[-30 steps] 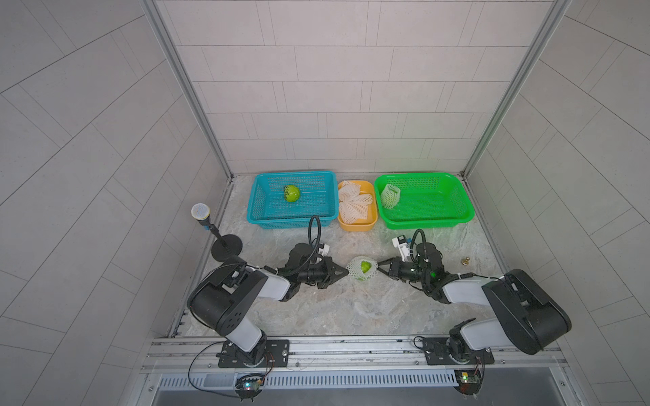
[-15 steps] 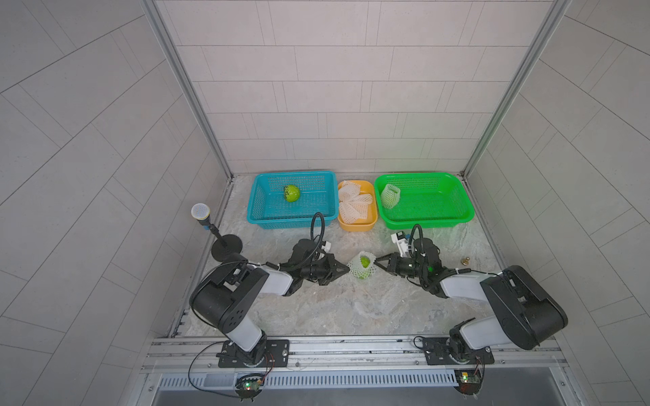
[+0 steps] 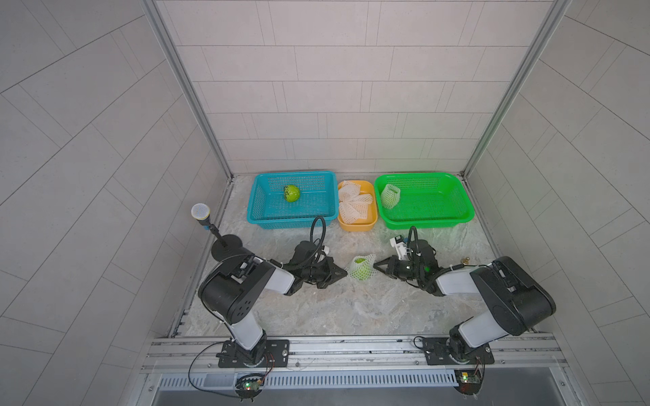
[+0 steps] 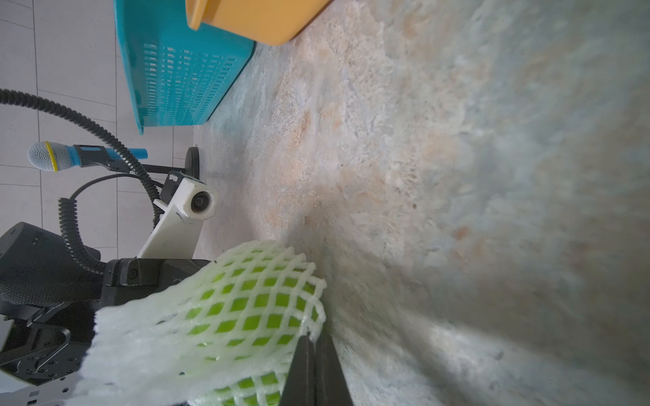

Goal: Sleeve custard apples in foam nets
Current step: Put on the foam net on the custard apple.

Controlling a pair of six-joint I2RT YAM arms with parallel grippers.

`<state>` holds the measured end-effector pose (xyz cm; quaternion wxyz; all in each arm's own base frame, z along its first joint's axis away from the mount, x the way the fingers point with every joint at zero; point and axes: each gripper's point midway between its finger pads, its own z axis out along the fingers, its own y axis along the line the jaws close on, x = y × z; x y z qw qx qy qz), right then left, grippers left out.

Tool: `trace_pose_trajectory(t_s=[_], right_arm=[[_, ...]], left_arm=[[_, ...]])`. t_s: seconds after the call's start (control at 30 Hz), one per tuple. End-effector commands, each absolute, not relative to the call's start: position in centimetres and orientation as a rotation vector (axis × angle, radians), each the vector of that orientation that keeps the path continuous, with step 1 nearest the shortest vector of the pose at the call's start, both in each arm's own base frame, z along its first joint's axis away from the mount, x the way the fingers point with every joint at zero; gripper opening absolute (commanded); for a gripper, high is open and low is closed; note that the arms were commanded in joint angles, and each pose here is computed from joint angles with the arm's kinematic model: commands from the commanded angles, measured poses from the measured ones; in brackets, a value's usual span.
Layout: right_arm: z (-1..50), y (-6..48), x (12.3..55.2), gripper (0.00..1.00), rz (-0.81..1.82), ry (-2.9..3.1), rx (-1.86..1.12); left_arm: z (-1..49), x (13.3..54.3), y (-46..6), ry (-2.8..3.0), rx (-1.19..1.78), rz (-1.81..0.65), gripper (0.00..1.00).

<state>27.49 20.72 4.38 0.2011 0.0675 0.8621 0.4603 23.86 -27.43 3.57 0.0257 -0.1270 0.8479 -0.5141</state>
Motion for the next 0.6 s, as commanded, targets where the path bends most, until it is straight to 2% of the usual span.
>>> trace_pose_trajectory(t_s=[0.0,0.57], right_arm=[[3.4,20.5,27.0,0.0,1.23,2.454,0.162],[2.2,22.0,26.1,0.0,1.198,2.497,0.063]], left_arm=[[3.7,23.9,-27.9,2.627,-0.337,-1.598,0.01],[2.7,22.5,-28.0,2.76,-0.21,-1.462,0.01]])
